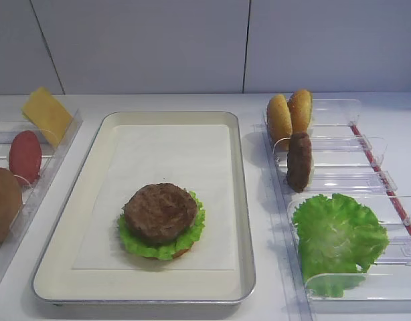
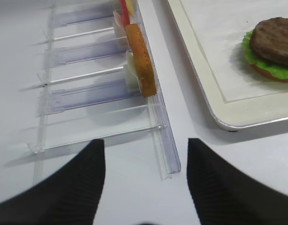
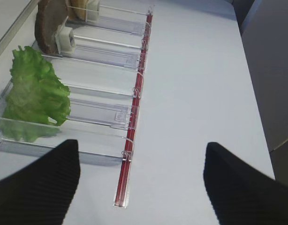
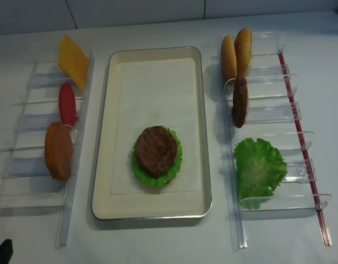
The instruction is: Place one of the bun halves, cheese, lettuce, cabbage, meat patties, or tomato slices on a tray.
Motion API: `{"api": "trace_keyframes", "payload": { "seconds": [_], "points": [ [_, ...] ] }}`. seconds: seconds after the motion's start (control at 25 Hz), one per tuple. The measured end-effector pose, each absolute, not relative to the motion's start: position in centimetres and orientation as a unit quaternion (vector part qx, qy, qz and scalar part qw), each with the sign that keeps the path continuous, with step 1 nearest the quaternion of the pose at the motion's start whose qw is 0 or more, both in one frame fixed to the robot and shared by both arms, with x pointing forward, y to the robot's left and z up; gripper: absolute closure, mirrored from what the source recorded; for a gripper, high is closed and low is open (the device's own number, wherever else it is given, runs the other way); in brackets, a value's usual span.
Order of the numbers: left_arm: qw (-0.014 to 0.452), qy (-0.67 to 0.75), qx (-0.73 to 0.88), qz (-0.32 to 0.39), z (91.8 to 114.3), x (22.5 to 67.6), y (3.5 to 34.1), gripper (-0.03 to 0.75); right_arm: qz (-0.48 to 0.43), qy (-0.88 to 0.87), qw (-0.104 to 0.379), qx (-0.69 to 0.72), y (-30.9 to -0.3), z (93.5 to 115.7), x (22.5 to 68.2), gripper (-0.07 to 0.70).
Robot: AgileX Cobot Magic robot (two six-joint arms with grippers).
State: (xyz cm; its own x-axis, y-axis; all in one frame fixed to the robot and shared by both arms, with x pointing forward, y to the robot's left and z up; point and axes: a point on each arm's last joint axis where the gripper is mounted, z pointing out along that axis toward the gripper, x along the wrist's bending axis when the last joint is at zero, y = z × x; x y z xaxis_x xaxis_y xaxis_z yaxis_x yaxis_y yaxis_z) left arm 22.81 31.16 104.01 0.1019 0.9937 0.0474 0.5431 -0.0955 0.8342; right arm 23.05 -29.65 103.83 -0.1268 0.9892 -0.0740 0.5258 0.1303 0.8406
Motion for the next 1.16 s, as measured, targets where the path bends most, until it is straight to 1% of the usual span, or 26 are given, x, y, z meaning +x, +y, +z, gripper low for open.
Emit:
{"api": "trace_keyframes", "payload": {
  "seconds": [1.16],
  "points": [
    [0.338,0.581,0.661,0.333,104.01,22.81,31.16,0.331,0.339,0.67,0.342,0.566,-29.65,103.83,23.05,0.087]
  ]
}}
